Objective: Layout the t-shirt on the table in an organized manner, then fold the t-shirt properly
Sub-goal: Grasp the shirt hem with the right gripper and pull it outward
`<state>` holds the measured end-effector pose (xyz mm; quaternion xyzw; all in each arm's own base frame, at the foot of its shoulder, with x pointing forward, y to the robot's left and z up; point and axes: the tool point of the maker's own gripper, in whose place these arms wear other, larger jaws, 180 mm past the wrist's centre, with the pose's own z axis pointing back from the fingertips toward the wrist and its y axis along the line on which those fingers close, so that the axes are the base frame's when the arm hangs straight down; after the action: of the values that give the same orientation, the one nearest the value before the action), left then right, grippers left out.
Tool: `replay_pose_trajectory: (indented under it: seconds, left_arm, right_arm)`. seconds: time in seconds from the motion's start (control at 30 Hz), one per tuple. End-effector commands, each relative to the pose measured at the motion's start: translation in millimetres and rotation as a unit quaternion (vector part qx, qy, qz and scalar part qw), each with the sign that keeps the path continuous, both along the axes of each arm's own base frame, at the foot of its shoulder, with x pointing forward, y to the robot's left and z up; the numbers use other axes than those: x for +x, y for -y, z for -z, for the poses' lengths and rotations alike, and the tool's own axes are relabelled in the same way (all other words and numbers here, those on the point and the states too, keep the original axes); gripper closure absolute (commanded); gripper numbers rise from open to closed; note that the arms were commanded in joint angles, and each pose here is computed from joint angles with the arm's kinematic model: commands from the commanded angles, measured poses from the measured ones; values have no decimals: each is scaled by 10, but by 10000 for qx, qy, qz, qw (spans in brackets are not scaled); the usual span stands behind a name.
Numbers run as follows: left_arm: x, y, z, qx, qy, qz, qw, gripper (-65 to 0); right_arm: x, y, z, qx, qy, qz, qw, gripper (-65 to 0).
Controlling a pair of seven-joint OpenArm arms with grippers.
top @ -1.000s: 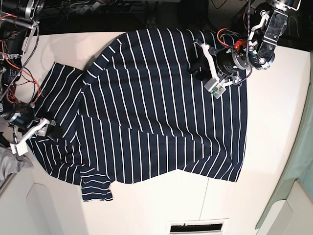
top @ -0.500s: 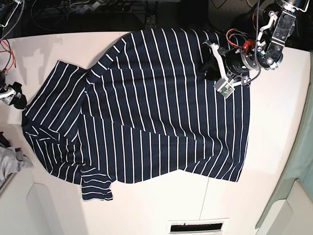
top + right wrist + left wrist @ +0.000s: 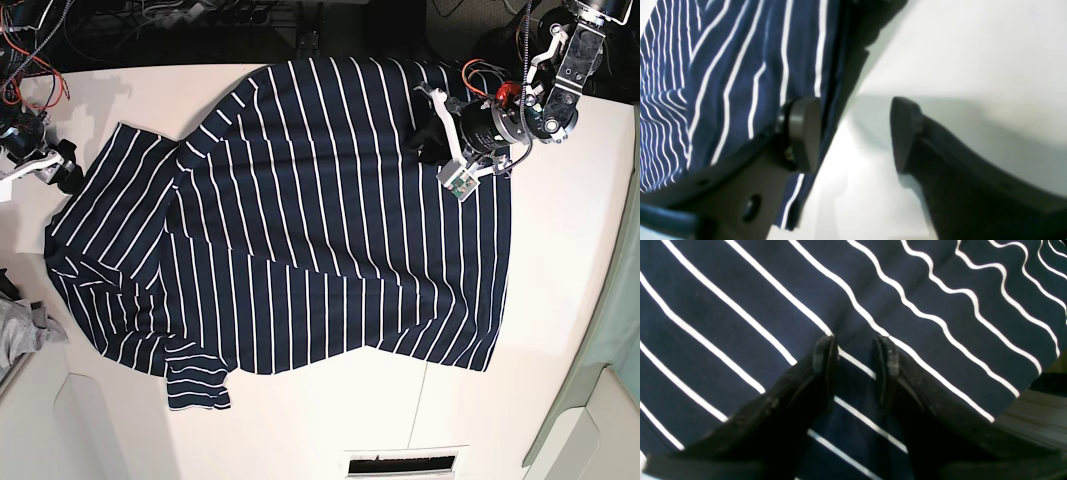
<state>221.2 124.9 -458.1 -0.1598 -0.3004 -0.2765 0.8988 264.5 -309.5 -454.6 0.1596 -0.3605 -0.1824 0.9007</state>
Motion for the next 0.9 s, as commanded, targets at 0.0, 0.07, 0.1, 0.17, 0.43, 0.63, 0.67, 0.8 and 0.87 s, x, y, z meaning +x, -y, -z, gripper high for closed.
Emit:
replay_pose_trajectory:
  seconds: [0.0,0.07,0.1,0.17,0.43,0.63,0.67,0.8,0.87]
  left_arm:
    - [26,-59,-18,89,26,-6,10000,-202]
    - [27,-58,-19,87,29,-6,10000,-202]
    - [28,-57,-20,83,32,-7,10000,-202]
    - [28,-56,-22,77,38,-8,10000,-202]
    - [34,-53,-27,66,55,-11,10000,-202]
    - [33,-53,-26,66,53,-11,10000,-202]
    - [34,-53,-27,66,55,-11,10000,-202]
    - [34,-54,-26,70,55,-9,10000,-202]
    - [34,-58,-23,88,55,-4,9999,-202]
  right_arm:
    - [102,36,-102,-42,182,-40,9998,-331]
    - [101,-37,-49,-6,151,-112,9998,-331]
    - [102,-68,-30,2,141,-151,9998,-331]
    - [119,-126,-16,6,152,-228,9996,-330]
    - [249,-248,-52,26,229,-409,9989,-298]
    - [260,-352,-26,140,260,-417,9987,0]
    - [263,-369,-29,153,278,-441,9985,0]
    - [254,-386,-59,166,293,-551,9979,0]
    - [232,-342,-102,135,223,-566,9981,0]
